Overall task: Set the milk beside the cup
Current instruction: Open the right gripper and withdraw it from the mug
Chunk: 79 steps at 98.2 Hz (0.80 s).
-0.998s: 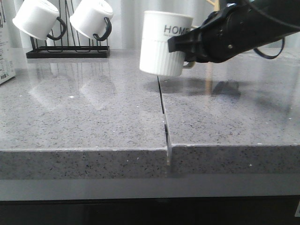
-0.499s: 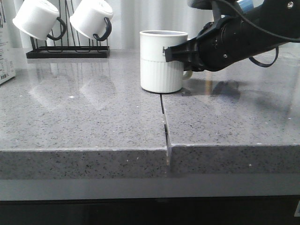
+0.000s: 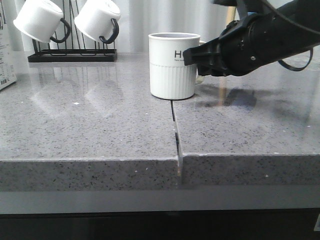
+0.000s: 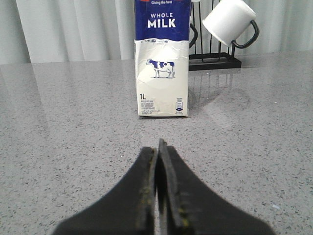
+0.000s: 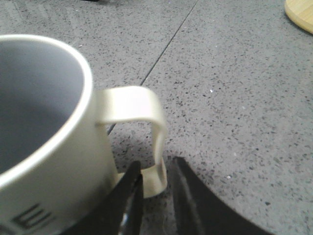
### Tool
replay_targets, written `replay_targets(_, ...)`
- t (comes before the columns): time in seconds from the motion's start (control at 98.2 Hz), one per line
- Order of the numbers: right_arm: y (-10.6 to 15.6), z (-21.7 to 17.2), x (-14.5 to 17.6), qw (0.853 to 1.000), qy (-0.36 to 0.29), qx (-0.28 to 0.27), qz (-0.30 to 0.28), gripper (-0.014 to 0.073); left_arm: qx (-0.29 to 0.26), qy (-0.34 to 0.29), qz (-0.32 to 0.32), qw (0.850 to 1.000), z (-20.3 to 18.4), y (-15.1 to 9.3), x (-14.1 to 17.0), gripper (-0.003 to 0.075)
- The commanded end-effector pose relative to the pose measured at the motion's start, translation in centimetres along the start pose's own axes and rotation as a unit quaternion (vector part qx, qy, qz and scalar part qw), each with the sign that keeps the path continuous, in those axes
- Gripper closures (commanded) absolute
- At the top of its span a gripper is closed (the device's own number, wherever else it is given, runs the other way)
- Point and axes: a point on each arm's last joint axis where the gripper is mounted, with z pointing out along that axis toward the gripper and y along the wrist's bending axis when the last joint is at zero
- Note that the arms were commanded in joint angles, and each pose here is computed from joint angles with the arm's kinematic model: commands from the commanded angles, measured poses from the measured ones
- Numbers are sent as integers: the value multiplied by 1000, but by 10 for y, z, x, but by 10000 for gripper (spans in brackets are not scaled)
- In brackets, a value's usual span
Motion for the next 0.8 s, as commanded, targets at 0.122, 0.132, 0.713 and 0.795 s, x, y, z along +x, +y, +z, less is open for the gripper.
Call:
replay_targets(0.122, 3, -42, -34, 997, -76, -5, -5, 432, -2, -38, -9, 999, -1, 0, 4, 741)
replay_targets(0.132, 3, -44, -34, 997, -73, -4, -5, 435, -2, -38, -9, 999, -1, 0, 4, 741)
replay_targets(0.713, 5, -180, -24, 994, -109, 1, -8, 664, -2, -38, -9, 999, -1, 0, 4, 741)
replay_targets(0.795, 5, -197, -20, 994, -113, 2, -8, 664, -2, -38, -9, 999, -1, 0, 4, 741)
